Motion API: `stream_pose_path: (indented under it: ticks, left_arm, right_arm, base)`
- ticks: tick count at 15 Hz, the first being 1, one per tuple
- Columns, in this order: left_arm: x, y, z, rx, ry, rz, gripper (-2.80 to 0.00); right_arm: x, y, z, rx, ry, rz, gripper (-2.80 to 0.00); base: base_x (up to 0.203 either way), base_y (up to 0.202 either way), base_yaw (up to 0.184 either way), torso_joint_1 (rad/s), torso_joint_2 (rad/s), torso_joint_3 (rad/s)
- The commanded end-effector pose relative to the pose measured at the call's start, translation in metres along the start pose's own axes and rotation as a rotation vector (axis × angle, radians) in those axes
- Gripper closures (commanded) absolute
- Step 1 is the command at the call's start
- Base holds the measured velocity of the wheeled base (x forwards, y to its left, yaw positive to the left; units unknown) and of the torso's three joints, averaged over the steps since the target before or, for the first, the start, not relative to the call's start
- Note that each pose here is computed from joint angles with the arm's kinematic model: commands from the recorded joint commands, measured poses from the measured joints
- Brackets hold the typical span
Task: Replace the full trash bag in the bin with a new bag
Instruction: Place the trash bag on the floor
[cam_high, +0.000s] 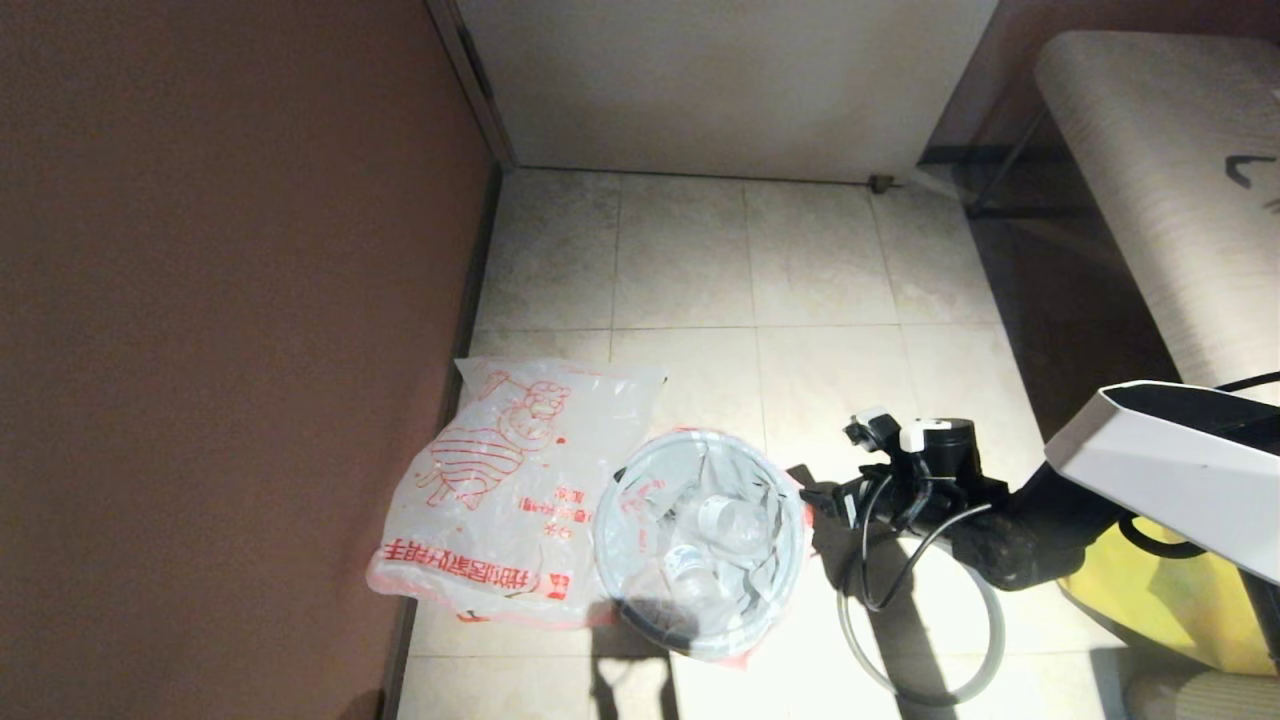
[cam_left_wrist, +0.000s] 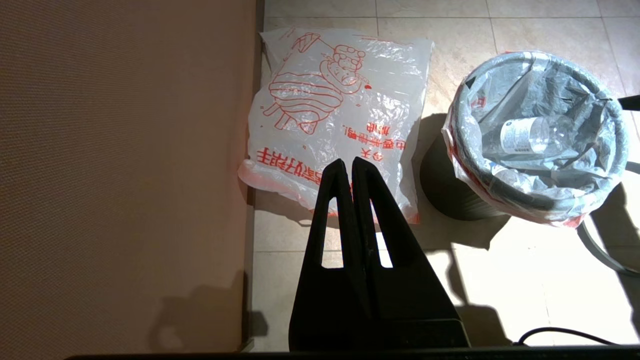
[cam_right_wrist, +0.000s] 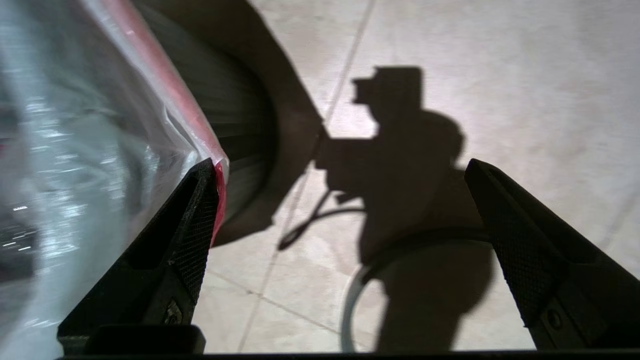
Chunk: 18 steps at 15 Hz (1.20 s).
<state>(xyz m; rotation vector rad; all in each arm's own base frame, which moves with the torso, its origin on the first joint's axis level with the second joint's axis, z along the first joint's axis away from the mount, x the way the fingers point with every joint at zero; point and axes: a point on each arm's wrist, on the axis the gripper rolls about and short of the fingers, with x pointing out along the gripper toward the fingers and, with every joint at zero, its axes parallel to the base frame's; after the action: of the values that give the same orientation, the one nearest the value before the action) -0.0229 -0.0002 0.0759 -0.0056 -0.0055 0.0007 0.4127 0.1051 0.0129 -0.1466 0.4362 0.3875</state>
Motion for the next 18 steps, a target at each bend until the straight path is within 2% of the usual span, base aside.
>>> stream_pose_path:
  ticks: [1,3,7,14,18]
  left_arm:
    - [0.0,0.0,0.0,-0.001,-0.001,0.001,0.0]
    - [0.0,0.0,0.0,-0.001,-0.001,0.001,0.0]
    - [0.0,0.0,0.0,-0.001,-0.001,0.001,0.0]
    - [0.0,0.0,0.0,-0.001,-0.001,0.001,0.0]
    - [0.0,0.0,0.0,-0.001,-0.001,0.001,0.0]
  right_arm:
    - [0.006,-0.009,-0.001,-0.036,-0.009,-0.105,-2.8]
    - [0.006,-0.025,0.001,-0.046,-0.053,-0.168,-2.8]
    - [0.001,-0.037,0.004,-0.037,-0.063,-0.205,-2.8]
    - [-0.001,-0.035,-0.001,-0.003,-0.045,-0.195,-2.8]
    - [-0.014,-0.025,-0.004,0.014,-0.013,-0.154,-2.8]
  base:
    - [0.0,0.0,0.0,0.0,0.0,0.0]
    - [0.0,0.0,0.0,0.0,0.0,0.0]
    - [0.0,0.0,0.0,0.0,0.0,0.0]
    - [0.0,0.0,0.0,0.0,0.0,0.0]
    - [0.0,0.0,0.0,0.0,0.0,0.0]
